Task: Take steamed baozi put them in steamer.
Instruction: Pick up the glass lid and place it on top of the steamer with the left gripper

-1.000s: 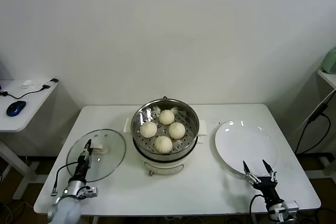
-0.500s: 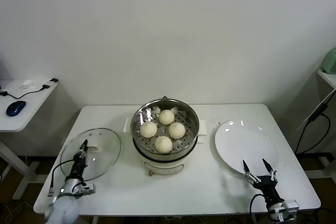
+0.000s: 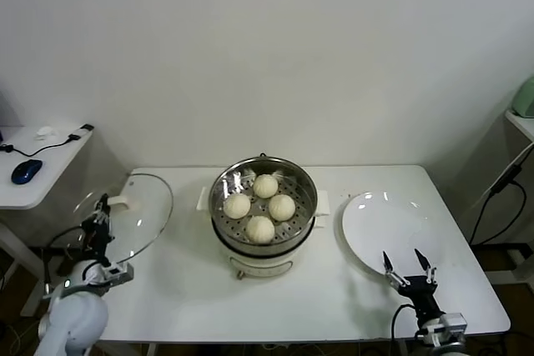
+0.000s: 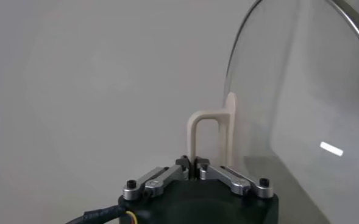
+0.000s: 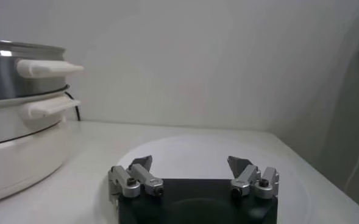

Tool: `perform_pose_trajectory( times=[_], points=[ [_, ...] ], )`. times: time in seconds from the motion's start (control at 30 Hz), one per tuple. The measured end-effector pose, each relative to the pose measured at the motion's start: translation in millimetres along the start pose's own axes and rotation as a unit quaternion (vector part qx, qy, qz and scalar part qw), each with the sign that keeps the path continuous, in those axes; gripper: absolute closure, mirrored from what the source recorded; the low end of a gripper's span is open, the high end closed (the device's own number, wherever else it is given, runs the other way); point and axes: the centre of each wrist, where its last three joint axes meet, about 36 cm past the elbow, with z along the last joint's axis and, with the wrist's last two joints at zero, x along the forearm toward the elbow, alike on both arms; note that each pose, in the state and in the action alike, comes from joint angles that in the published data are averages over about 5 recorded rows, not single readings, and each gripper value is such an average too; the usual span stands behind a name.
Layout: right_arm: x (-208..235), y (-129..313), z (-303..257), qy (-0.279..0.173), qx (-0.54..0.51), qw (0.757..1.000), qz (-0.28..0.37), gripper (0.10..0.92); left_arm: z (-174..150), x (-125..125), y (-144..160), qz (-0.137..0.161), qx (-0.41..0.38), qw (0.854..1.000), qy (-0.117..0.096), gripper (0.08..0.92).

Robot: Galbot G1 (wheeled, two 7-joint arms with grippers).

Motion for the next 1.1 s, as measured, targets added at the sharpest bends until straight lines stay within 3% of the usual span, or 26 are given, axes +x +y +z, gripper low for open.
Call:
perform_pose_trajectory(
  times=[0.17, 0.47, 0.83, 1.1],
  points=[
    [0.6, 2.3, -2.3, 0.001, 0.012, 1.000, -0.003, 0.200, -50.3, 9.8, 31.3, -0.011, 0.007, 1.000, -0.017, 0.862],
    [0.1, 5.2, 0.0, 0.001, 0.023, 1.000, -0.007, 0.200, -145.6, 26.1, 53.8, 0.006, 0.019, 0.998, -0.055, 0.862],
    [5.8, -4.7, 8.5, 0.000, 0.032, 0.999, -0.003, 0.200, -247.1, 49.5, 45.8, 0.022, 0.027, 0.995, -0.092, 0.862],
    [6.7, -6.0, 14.8, -0.005, 0.031, 1.000, 0.004, 0.200, -300.2, 52.9, 37.7, 0.025, 0.024, 0.994, -0.106, 0.862]
  ],
)
